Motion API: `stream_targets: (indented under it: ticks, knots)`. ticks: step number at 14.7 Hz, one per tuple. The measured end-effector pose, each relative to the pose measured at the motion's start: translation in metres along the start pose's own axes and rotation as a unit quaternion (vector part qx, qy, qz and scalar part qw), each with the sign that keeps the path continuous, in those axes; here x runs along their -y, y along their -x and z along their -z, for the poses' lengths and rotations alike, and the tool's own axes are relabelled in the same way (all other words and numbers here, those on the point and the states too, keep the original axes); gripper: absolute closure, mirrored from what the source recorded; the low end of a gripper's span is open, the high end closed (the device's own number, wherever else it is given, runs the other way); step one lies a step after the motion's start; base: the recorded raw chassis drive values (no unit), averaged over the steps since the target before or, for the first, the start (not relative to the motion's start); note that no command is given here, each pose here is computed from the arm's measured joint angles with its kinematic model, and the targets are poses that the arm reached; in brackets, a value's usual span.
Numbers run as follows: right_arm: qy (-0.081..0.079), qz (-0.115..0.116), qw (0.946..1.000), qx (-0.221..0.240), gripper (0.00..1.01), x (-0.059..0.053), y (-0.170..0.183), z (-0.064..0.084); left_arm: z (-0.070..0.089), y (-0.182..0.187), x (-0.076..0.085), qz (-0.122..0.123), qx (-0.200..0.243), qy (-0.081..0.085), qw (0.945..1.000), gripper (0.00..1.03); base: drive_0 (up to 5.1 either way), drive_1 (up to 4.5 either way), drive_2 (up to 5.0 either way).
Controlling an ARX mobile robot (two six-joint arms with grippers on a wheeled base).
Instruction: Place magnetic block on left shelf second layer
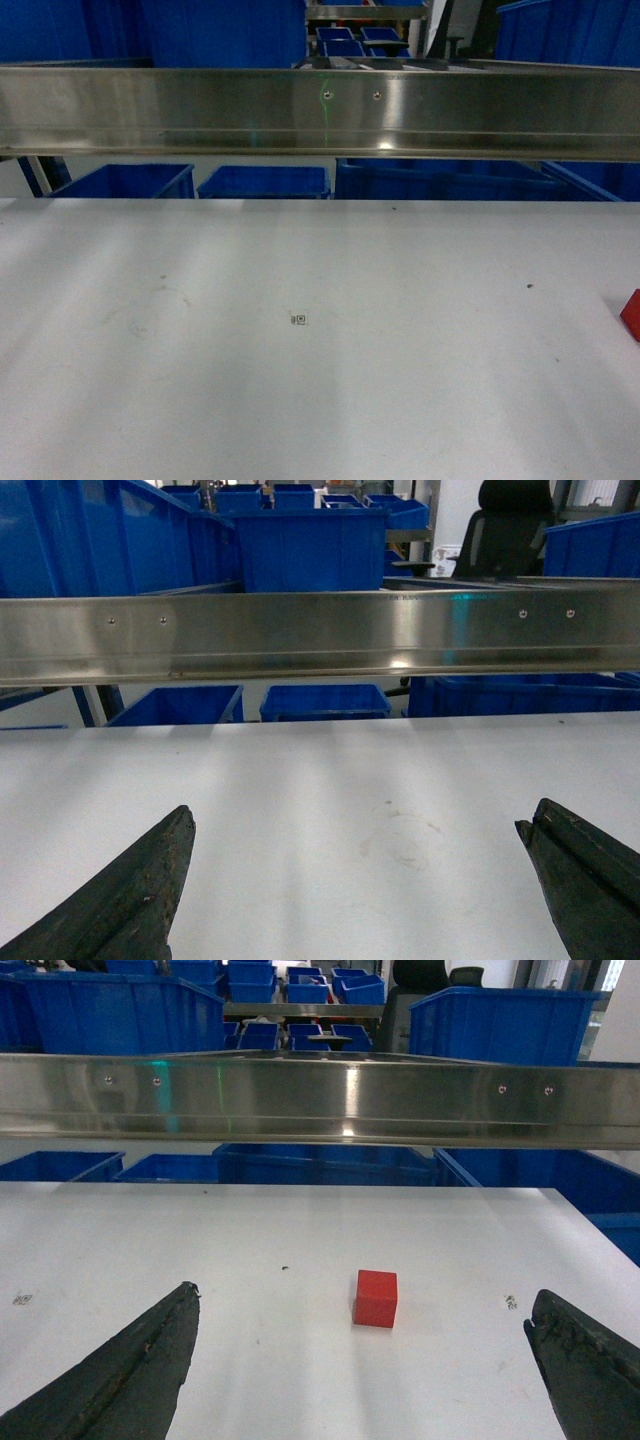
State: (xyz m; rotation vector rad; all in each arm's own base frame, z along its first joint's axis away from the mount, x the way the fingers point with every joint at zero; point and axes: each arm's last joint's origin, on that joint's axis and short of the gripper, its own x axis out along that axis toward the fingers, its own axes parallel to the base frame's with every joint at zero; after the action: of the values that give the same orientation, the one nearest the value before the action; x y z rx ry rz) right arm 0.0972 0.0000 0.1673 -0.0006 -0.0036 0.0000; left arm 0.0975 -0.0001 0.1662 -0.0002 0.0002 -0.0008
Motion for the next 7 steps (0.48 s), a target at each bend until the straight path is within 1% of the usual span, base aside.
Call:
stream_targets:
  ticks: [7]
  knots:
    - [0.0, 0.0, 1.0, 0.0, 0.03, 0.0, 0.0, 0.0, 0.0, 0.0, 0.0, 0.0, 0.0, 0.0, 1.0, 0.05, 0.0, 0.0, 0.0]
